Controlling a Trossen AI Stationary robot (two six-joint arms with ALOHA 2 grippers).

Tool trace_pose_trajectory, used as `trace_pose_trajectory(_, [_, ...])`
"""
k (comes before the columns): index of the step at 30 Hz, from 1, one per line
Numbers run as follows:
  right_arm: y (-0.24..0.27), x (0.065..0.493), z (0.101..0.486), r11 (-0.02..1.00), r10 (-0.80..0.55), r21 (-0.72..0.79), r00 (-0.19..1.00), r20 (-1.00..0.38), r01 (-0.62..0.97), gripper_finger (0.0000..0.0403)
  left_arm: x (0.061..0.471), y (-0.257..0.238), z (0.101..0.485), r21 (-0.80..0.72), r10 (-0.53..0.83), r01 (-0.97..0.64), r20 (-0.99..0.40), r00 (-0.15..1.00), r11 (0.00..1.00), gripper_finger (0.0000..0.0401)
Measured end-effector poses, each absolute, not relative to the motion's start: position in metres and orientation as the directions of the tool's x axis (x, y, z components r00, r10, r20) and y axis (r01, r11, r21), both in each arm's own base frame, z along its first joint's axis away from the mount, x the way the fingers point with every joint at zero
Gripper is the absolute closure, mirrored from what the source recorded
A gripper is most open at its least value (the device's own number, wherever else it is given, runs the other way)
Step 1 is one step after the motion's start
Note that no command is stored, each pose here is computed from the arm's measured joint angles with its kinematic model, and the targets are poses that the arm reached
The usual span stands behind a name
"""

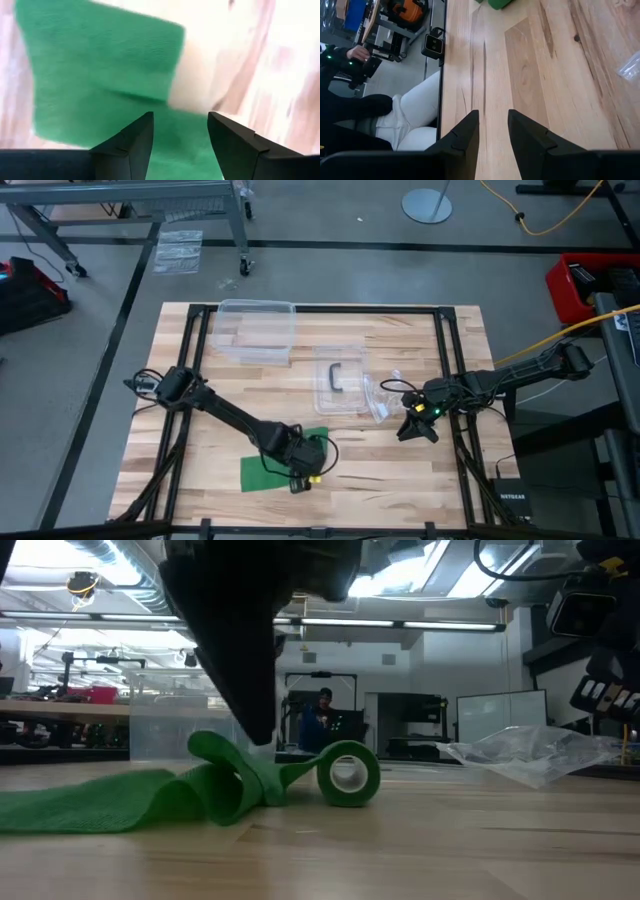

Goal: Roll bandage
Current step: Roll the green bandage

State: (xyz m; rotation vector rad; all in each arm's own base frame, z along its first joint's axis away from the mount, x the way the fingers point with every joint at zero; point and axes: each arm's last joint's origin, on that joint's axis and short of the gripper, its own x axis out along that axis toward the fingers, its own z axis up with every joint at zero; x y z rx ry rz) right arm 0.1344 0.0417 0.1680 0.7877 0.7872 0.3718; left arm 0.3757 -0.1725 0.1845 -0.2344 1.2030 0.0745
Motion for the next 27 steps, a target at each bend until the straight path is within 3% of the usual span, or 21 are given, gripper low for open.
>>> trace_pose_trajectory(5, [0.042,0.135,0.168,0.665,0.562,0.746,0.667,-0.489,-0.013,0.0295,0.383,-0.182,0.19,-0.113,-0.013,-0.167,-0.863,0.505,0.98,0.0221])
trace_pose_trajectory(11, [0.041,0.135,0.168,0.673,0.546,0.739,0.678,-0.492,-0.006,0.0295,0.39,-0.176,0.193,-0.008,0.111,-0.196,-0.802,0.587,0.981,0.0221])
trace_pose_trajectory(27, [0.041,0.135,0.168,0.686,0.54,0.727,0.681,-0.494,-0.017,0.0295,0.386,-0.198,0.176,0.046,0.09,-0.089,-0.802,0.591,0.995,0.0221])
